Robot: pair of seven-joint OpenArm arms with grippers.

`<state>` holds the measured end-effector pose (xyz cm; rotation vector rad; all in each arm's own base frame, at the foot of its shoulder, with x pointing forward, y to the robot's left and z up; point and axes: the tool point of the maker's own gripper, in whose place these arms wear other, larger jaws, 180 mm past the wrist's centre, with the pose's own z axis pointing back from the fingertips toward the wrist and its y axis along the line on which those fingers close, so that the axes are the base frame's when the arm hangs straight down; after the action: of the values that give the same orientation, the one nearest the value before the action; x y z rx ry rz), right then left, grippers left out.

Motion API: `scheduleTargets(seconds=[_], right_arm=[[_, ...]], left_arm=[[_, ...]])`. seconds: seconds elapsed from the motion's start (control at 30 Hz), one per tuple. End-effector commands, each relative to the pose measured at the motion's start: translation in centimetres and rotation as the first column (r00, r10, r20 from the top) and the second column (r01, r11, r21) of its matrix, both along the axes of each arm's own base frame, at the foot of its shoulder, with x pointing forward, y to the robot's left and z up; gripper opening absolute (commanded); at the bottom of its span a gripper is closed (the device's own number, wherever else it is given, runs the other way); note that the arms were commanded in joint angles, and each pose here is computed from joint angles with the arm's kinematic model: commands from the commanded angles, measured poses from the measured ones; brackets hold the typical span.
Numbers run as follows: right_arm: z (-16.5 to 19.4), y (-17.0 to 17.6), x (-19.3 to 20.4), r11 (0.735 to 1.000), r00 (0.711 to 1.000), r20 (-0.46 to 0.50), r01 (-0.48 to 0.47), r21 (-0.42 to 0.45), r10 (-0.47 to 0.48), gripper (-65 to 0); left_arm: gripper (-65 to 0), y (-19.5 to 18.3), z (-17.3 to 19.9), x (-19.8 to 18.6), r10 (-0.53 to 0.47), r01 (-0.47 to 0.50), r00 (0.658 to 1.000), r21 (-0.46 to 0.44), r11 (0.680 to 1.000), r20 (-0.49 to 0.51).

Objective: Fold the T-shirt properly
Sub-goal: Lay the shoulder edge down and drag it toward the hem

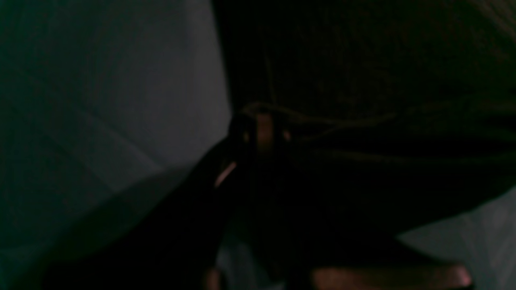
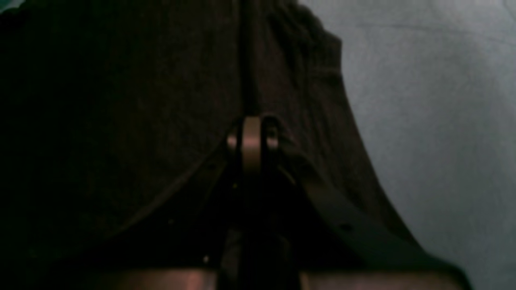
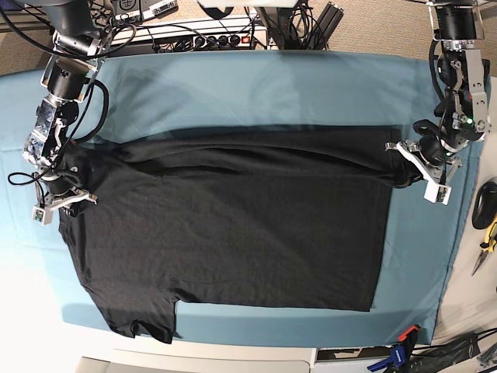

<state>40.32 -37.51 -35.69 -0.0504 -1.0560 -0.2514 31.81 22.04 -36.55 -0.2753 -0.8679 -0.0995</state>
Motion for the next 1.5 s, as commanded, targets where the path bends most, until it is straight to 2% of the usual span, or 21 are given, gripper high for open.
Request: scheduleTargets(seconds=[0.0, 0.33, 0.47, 0.97, 1.3, 1.37, 1.47], right_arm=[[3.1, -1.3, 1.3, 0.999, 0.996, 0.087, 0.015, -0.033, -0.012, -65.0], [5.3, -1.0, 3.0, 0.999, 0.990, 0.140, -0.004, -0.032, 0.008, -65.0], [5.8, 0.0, 3.5, 0.998, 0.986, 0.150, -0.062, -0.028, 0.065, -65.0], [5.1, 0.2, 3.2, 0.997, 0.991, 0.110, -0.071, -0.021, 0.072, -65.0], [5.0, 0.2, 3.2, 0.997, 0.992, 0.107, -0.070, -0.019, 0.072, -65.0], [5.0, -0.2, 3.1, 0.999, 0.994, 0.103, -0.044, -0.019, 0.046, -65.0], [4.7, -1.9, 2.7, 0.998, 0.995, 0.087, 0.059, -0.022, -0.056, -65.0]], left_arm=[[-65.0, 0.4, 1.8, 1.1, 0.001, -0.001, 0.998, 0.004, 1.000, 0.064], [-65.0, 0.4, 1.8, 1.1, 0.001, -0.001, 0.998, 0.004, 1.000, 0.064], [-65.0, 0.4, 1.8, 1.1, 0.001, -0.001, 0.998, 0.004, 1.000, 0.064], [-65.0, 0.5, 2.6, 2.0, 0.003, -0.003, 0.996, 0.005, 1.000, 0.092], [-65.0, 1.1, 2.9, 2.4, 0.039, -0.041, 0.993, 0.012, 0.999, 0.114], [-65.0, 1.1, 3.0, 2.4, 0.040, -0.041, 0.993, 0.009, 0.999, 0.115], [-65.0, 1.0, 3.0, 2.4, 0.041, -0.041, 0.992, 0.000, 0.999, 0.116]])
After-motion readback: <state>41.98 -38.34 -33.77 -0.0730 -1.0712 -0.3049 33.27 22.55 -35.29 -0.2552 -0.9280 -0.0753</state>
